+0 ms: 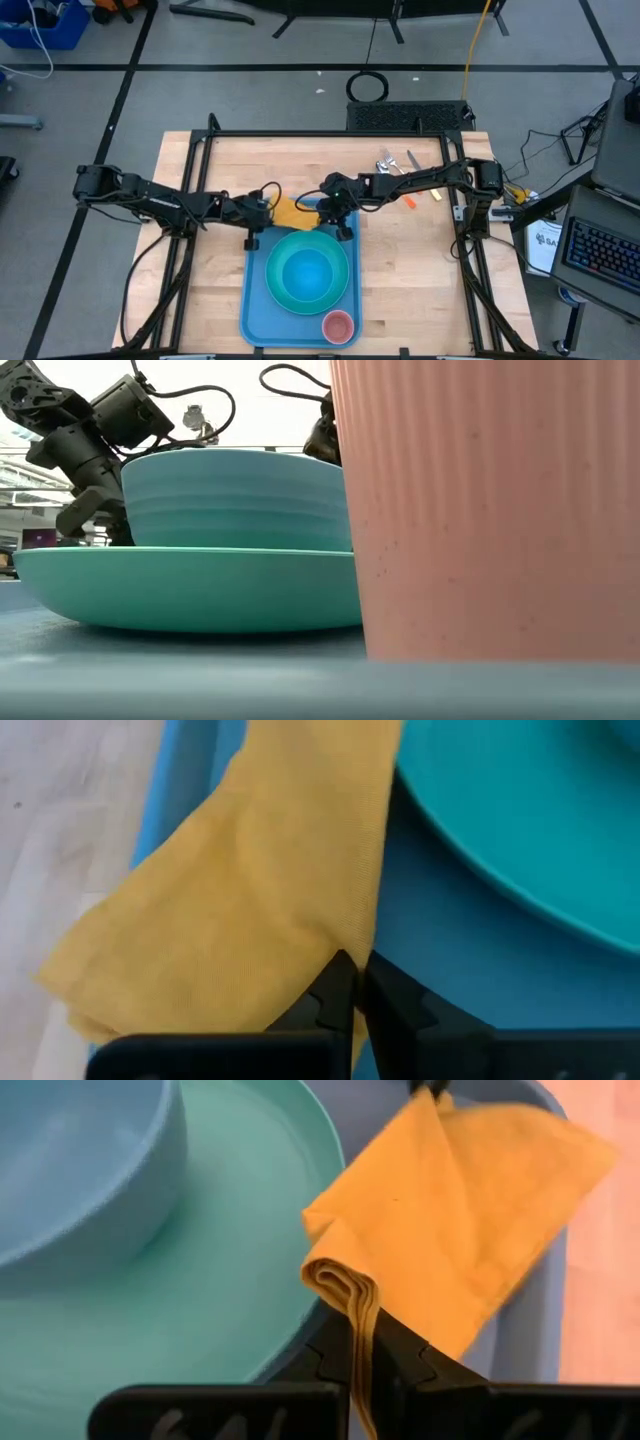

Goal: Set up tray
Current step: Put the orange napkin on the blue tray to the top of the light blue plate

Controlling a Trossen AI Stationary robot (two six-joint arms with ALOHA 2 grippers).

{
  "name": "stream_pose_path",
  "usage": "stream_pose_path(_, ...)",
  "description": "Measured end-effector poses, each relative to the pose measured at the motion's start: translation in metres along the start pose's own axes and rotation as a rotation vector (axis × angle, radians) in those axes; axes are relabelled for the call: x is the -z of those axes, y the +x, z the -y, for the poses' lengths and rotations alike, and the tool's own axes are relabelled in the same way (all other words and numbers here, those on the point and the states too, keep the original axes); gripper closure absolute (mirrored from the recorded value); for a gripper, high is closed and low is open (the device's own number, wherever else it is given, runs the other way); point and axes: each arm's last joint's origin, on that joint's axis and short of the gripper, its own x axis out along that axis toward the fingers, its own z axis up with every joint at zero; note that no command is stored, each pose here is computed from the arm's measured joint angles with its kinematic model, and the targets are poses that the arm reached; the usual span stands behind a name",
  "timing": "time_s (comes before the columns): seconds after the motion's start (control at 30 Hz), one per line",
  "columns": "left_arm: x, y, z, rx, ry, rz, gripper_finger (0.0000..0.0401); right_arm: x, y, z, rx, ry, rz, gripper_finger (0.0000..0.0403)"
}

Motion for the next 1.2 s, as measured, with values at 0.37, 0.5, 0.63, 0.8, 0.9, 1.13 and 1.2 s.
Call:
stream_pose_path(0.37,-0.002,0.0,0.002,0.074,-0.02,0.02,0.0375,0.006,0.0,0.0,0.027,0.029,-0.075,0.0399)
stream_pose_path(0.5,-0.001,0.0,0.001,0.06,-0.029,0.011,0.0341,0.007,0.0,-0.002,0.022,0.042,-0.087,0.0399)
stream_pose_path(0.63,-0.001,0.0,0.001,0.065,-0.03,0.012,0.0319,0.009,0.0,-0.002,0.018,0.06,-0.102,0.0394)
stream_pose_path(0.8,-0.001,0.0,0.001,0.059,-0.027,0.012,0.0316,0.009,0.0,-0.002,0.019,0.062,-0.1,0.0382)
stream_pose_path(0.9,-0.001,0.0,0.001,0.057,-0.025,0.012,0.0316,0.009,0.0,-0.002,0.018,0.063,-0.102,0.0376)
stream_pose_path(1.13,-0.001,0.0,0.0,0.007,-0.024,0.008,0.0316,0.011,-0.001,-0.002,0.012,0.078,-0.121,0.0347)
stream_pose_path(1.2,-0.001,0.0,0.0,0.007,-0.025,0.008,0.0316,0.014,-0.001,-0.003,0.003,0.08,-0.152,0.0334)
